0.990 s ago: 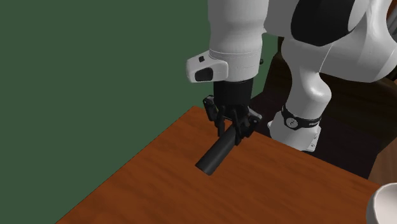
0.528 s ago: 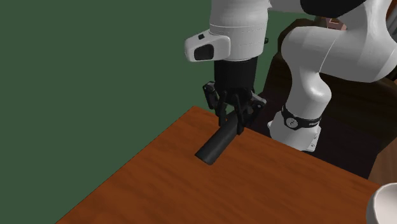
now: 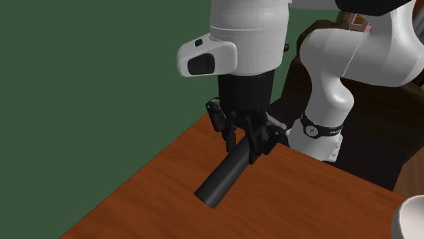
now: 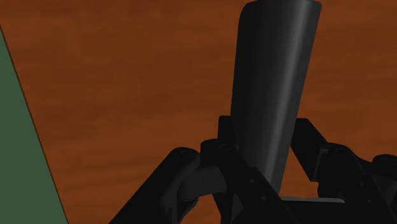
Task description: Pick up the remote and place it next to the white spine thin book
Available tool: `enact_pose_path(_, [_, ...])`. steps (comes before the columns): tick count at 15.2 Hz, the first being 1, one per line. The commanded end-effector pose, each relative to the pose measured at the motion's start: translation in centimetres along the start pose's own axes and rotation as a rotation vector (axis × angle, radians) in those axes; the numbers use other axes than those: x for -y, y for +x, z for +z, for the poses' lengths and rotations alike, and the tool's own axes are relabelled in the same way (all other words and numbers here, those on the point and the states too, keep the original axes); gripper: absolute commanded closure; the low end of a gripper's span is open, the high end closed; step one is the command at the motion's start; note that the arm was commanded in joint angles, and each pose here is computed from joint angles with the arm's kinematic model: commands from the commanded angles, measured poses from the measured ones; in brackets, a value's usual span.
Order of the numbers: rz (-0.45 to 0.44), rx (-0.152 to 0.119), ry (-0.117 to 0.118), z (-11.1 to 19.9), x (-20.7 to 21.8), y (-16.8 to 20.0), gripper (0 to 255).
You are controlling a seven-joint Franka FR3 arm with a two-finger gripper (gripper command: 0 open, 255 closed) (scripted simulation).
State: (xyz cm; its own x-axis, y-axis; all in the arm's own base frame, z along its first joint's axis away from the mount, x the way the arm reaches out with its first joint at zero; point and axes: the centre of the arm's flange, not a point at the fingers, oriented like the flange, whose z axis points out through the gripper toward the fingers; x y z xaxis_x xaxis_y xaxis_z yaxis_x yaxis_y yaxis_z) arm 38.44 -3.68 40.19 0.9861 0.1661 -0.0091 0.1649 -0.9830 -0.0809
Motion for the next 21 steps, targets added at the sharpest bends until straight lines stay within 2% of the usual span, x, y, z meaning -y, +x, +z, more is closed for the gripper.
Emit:
enact_pose_path(1, [0.000,0.000,0.000,-0.1,1.0,2.4,255])
enact_pose_path(21, [0.000,0.000,0.000,0.2,10.3,27.1,255])
